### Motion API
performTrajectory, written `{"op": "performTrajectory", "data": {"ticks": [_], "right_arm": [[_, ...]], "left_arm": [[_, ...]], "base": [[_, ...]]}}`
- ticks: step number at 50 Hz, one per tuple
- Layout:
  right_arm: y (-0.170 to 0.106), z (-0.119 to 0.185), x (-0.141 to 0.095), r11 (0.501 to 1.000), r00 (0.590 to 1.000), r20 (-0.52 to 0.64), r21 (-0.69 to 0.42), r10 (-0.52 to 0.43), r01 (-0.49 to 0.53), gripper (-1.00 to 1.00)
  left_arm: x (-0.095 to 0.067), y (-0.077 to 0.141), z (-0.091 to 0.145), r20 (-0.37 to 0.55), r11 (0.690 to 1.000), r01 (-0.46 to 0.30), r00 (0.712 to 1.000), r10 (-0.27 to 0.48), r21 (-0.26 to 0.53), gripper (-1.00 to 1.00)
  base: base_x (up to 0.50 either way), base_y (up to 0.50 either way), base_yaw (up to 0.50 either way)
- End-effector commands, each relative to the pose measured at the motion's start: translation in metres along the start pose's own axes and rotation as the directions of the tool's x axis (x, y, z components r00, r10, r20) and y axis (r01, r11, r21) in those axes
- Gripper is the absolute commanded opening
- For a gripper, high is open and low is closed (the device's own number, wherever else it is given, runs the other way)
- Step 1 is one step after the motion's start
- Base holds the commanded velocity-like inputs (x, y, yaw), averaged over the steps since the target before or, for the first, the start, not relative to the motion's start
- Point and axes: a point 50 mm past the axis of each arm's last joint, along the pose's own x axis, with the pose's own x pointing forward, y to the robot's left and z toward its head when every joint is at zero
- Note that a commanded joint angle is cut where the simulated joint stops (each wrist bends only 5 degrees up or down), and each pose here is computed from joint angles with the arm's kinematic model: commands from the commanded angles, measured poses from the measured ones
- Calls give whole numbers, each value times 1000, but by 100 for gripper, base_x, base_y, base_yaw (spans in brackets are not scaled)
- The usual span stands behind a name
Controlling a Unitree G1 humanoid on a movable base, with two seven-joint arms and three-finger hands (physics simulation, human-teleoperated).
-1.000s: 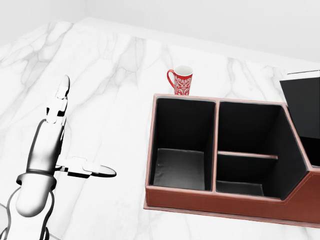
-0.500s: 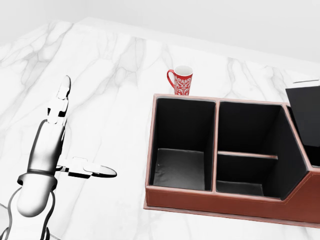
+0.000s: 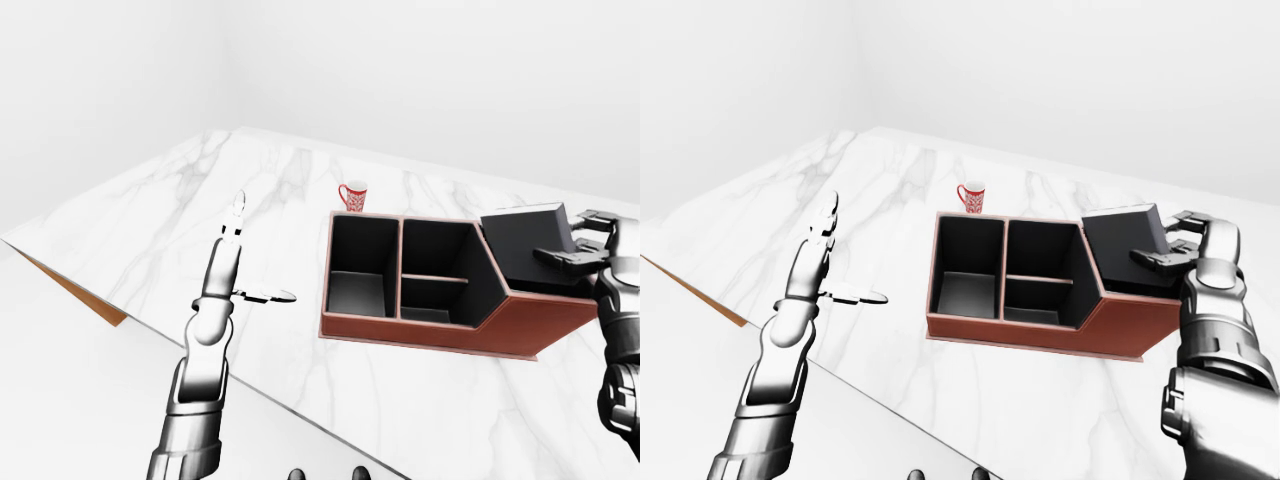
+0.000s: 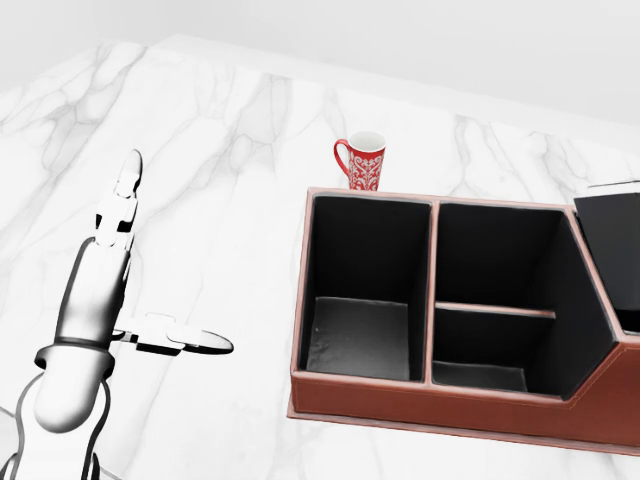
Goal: Pick up the book and place it in the right compartment of the caddy.
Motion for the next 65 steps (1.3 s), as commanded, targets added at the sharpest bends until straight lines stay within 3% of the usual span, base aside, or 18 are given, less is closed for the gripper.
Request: {"op": "performTrajectory", "data": {"ticks": [1, 31, 39, 41, 43, 45, 48, 50, 52, 56, 57, 59, 61, 62, 65], "right_arm": [[-7, 14, 2, 998, 999, 42, 52, -28, 26, 100], [-8, 15, 2, 998, 998, 49, 46, -39, 37, 100], [-30, 59, 3, 994, 976, 201, 82, -89, 73, 100], [-40, 81, 1, 991, 953, 280, 103, -114, 89, 100], [-56, 116, -7, 985, 904, 402, 144, -148, 98, 100], [-66, 139, -14, 980, 876, 452, 169, -168, 101, 100], [-82, 178, -31, 975, 829, 524, 201, -193, 100, 100], [-87, 193, -40, 972, 795, 572, 217, -204, 92, 100], [-94, 218, -57, 969, 722, 657, 233, -218, 81, 100], [-101, 240, -77, 964, 638, 731, 254, -241, 73, 100], [-106, 251, -89, 961, 588, 766, 268, -258, 73, 100], [-112, 264, -103, 957, 530, 803, 281, -272, 64, 100], [-117, 273, -116, 955, 478, 832, 290, -281, 57, 100], [-123, 285, -131, 952, 416, 860, 303, -295, 47, 100], [-130, 298, -153, 948, 327, 893, 318, -310, 29, 100]], "left_arm": [[1, 0, -1, -4, 1000, -1, 1000, 1, -10, 100], [0, 1, -2, -7, 1000, -7, 1000, 7, -1, 100], [7, 21, 19, 39, 998, -61, 997, 61, 12, 100], [11, 34, 39, 119, 996, -91, 989, 90, 8, 100], [13, 53, 72, 260, 991, -134, 958, 125, 17, 100], [11, 67, 102, 380, 986, -167, 914, 145, 25, 100], [1, 91, 148, 562, 971, -237, 807, 181, 26, 100], [-4, 98, 163, 622, 966, -257, 761, 186, 25, 100], [-12, 108, 186, 701, 957, -288, 687, 192, 21, 100], [-21, 118, 207, 771, 948, -318, 605, 197, 7, 100], [-26, 123, 217, 802, 940, -340, 564, 199, 6, 100], [-35, 130, 230, 840, 934, -358, 504, 202, -10, 100], [-41, 135, 240, 865, 927, -375, 459, 201, -17, 100], [-49, 139, 249, 890, 921, -389, 410, 199, -27, 100], [-57, 142, 258, 913, 921, -389, 362, 186, -34, 100]], "base": [[0, 0, 0], [0, 0, 0], [0, 0, 0], [0, 0, 0], [0, 0, 0], [0, 0, 0], [0, 0, 0], [0, 0, 0], [0, 0, 0], [0, 0, 0], [0, 0, 0], [0, 0, 0], [0, 0, 0], [0, 0, 0], [0, 0, 0]]}}
